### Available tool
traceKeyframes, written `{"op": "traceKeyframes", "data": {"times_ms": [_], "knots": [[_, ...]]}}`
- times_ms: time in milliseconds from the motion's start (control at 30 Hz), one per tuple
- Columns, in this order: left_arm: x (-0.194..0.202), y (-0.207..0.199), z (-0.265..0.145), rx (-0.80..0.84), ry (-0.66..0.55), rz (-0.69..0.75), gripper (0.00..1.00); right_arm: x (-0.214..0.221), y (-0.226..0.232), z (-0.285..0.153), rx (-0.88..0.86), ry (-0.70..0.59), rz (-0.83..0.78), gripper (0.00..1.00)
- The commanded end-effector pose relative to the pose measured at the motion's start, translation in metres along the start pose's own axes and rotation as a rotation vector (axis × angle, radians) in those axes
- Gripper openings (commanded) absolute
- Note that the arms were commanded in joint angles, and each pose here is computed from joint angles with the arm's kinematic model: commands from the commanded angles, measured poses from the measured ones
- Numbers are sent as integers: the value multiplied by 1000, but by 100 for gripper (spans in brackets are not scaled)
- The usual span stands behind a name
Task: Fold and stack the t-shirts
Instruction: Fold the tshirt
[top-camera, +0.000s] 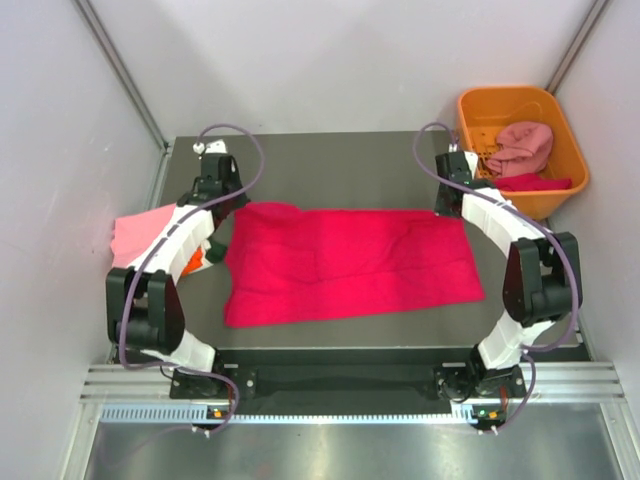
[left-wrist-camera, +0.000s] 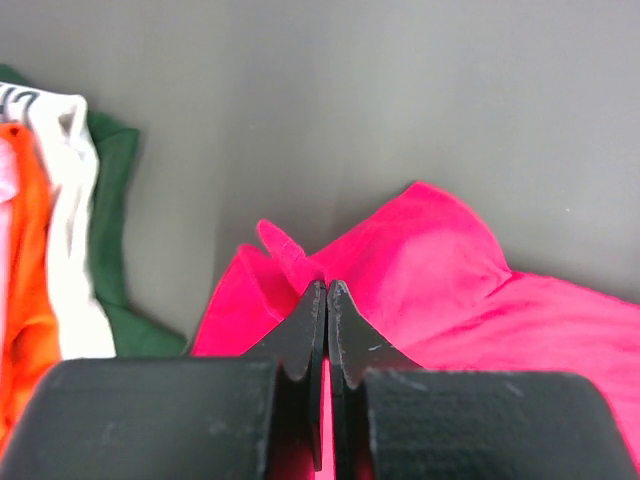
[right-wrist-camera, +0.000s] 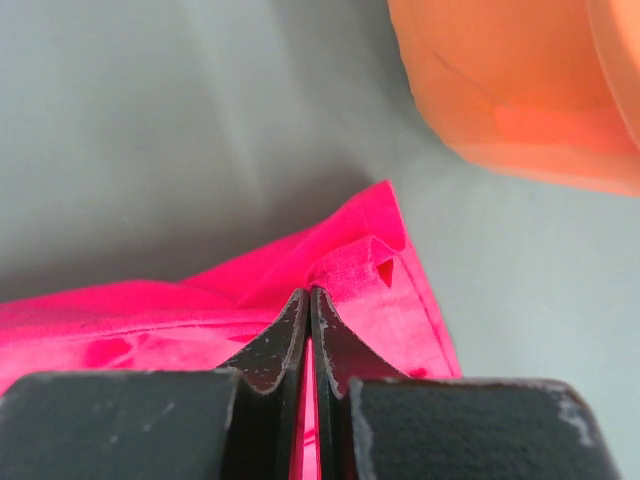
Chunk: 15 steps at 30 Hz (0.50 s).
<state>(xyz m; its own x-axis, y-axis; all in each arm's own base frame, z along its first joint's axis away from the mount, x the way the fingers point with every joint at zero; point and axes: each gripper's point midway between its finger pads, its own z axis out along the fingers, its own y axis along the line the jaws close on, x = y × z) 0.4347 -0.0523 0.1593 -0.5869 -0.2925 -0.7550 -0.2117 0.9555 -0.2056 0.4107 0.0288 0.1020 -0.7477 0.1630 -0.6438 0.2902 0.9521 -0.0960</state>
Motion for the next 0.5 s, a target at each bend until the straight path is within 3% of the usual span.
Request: {"op": "traceKeyframes", "data": {"times_ms": [0,233,467], "knots": [[-31,-1,-26,27,-157,-4,0,-16,-7,-18,-27,-68,47,0],[-28,2,-58,93,-284,-32,0,-6,-12,-25,-32,-72,60,0],[-23,5,-91,135,-332,-38,0,2,-22,-26,-4,-71,79,0]]}}
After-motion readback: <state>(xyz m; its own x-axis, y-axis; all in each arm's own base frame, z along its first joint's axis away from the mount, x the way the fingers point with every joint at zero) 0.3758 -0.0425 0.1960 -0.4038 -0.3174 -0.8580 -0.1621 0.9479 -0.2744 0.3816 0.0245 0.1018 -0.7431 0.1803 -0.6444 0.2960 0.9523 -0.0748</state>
